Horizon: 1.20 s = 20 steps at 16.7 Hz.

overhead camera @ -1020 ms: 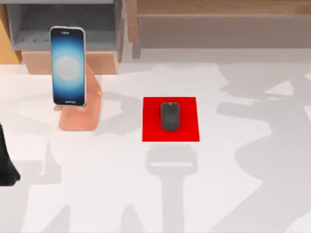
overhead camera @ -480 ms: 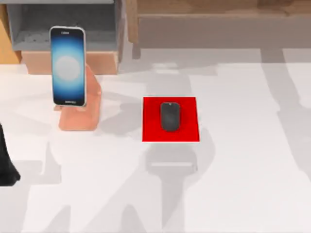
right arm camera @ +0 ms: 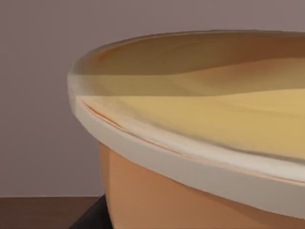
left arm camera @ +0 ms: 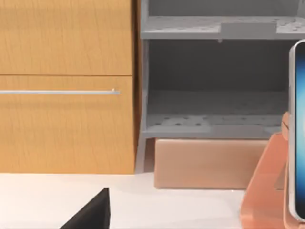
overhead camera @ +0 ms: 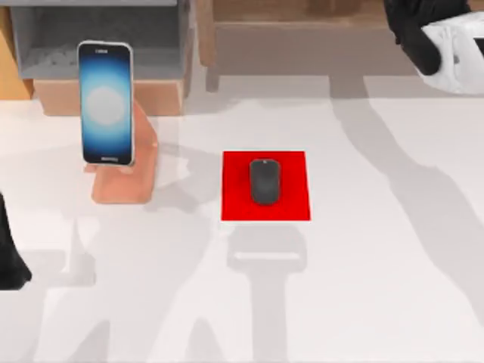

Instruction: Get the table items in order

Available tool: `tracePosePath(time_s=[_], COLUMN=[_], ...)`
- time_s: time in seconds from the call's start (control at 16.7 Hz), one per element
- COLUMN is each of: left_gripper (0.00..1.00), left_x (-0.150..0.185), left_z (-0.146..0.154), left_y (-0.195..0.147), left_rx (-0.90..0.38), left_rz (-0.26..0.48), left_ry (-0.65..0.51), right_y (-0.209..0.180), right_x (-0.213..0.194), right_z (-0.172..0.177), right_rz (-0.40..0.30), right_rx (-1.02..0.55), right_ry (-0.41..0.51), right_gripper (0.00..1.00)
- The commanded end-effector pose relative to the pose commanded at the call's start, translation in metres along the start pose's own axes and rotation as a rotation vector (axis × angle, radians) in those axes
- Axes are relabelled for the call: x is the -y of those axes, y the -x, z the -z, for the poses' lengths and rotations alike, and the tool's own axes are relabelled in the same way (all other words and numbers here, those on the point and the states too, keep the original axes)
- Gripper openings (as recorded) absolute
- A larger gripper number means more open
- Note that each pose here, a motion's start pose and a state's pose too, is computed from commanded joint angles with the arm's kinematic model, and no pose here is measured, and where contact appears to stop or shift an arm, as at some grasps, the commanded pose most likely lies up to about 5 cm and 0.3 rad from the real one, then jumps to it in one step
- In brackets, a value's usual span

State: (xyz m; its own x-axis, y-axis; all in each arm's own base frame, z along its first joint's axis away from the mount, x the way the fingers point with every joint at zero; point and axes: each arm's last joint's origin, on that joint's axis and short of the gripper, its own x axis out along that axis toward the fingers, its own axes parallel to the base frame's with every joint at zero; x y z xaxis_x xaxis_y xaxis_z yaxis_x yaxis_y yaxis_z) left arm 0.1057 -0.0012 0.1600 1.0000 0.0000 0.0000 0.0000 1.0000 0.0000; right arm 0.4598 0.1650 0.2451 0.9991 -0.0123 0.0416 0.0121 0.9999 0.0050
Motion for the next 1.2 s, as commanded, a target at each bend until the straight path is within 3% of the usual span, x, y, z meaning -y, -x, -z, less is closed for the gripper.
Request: tracePosePath(time_s=[1.08,1.2], left_gripper=[1.0,1.0], left_x=[0.0,0.0], left_z=[0.0,0.0], left_y=[0.0,0.0], left_rx=[0.0,0.0], left_rz=[0.0,0.0], left_ry=[0.0,0.0], right_y=[0.0008,0.0008], right_x=[-0.0136,-0.0136], right_z=[0.0061,0.0061], right_rz=[0.003,0.003], right_rx=[-0.037,-0.037], right_ry=[0.014,0.014], right_gripper=[0.0,0.15])
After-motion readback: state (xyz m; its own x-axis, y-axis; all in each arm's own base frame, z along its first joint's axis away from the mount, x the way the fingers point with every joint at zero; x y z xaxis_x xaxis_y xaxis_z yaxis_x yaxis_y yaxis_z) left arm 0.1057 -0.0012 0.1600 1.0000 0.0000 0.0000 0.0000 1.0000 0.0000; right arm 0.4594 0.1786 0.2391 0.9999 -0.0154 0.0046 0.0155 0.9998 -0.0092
